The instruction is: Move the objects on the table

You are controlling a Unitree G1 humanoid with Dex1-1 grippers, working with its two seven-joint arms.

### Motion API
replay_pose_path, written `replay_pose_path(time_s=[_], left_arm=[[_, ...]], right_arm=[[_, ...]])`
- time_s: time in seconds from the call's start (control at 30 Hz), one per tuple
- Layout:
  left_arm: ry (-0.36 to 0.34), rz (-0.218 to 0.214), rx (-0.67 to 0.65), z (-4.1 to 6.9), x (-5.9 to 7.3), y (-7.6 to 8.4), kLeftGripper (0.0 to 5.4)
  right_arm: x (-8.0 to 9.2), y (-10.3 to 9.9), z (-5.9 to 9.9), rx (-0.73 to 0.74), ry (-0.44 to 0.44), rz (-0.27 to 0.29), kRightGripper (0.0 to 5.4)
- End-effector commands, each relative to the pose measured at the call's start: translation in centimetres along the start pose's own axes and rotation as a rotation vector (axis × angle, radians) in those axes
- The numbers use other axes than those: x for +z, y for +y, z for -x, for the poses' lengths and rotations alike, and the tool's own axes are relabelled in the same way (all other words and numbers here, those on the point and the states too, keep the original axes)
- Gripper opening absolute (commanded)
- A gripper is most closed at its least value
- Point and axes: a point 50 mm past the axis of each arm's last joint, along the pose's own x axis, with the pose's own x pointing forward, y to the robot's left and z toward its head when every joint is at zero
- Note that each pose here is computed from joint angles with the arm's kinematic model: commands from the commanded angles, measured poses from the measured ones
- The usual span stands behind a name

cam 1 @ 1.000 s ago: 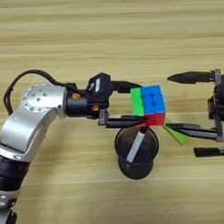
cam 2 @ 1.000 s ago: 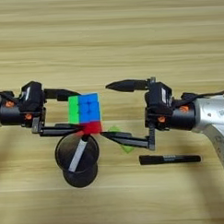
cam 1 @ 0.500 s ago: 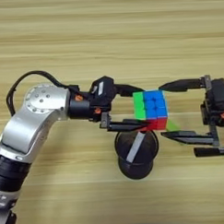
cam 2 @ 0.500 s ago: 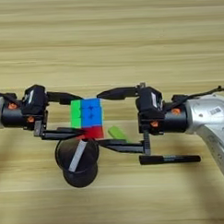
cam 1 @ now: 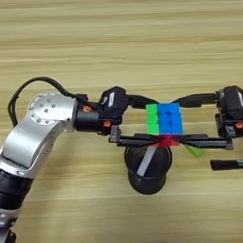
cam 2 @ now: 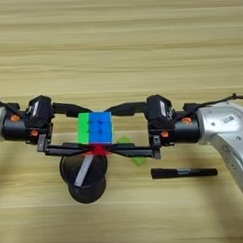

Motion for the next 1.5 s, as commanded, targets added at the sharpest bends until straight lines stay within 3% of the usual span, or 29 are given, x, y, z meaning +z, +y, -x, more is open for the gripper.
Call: replay_pose_path(time_s=[0.03,0.53,0.57,0.97,1.13,1.4,1.5], left_arm=[[-0.006,-0.030,-0.009,0.0,0.5,-0.1,3.26],[-0.011,-0.030,0.002,-0.1,0.6,0.0,3.26],[-0.011,-0.030,0.007,-0.1,0.5,0.0,3.62],[-0.042,-0.018,0.049,0.2,0.6,0.2,4.75],[-0.118,0.005,0.158,1.1,0.9,0.9,5.39],[-0.241,0.068,0.406,2.6,0.4,2.4,5.40],[-0.250,0.089,0.461,2.7,-0.3,2.8,5.40]], right_arm=[[0.1,-0.3,0.2,-0.002,0.020,0.021,3.32],[0.1,-0.3,0.2,0.005,0.012,0.019,3.32],[0.1,-0.3,0.2,0.004,0.012,0.019,3.32],[-0.1,-0.4,0.7,-0.026,0.005,0.007,3.32],[-0.4,-0.6,1.4,-0.082,-0.002,-0.004,3.32],[-0.8,-0.8,3.9,-0.239,-0.049,-0.031,3.31],[-0.7,-0.8,4.7,-0.286,-0.083,-0.040,3.31]])
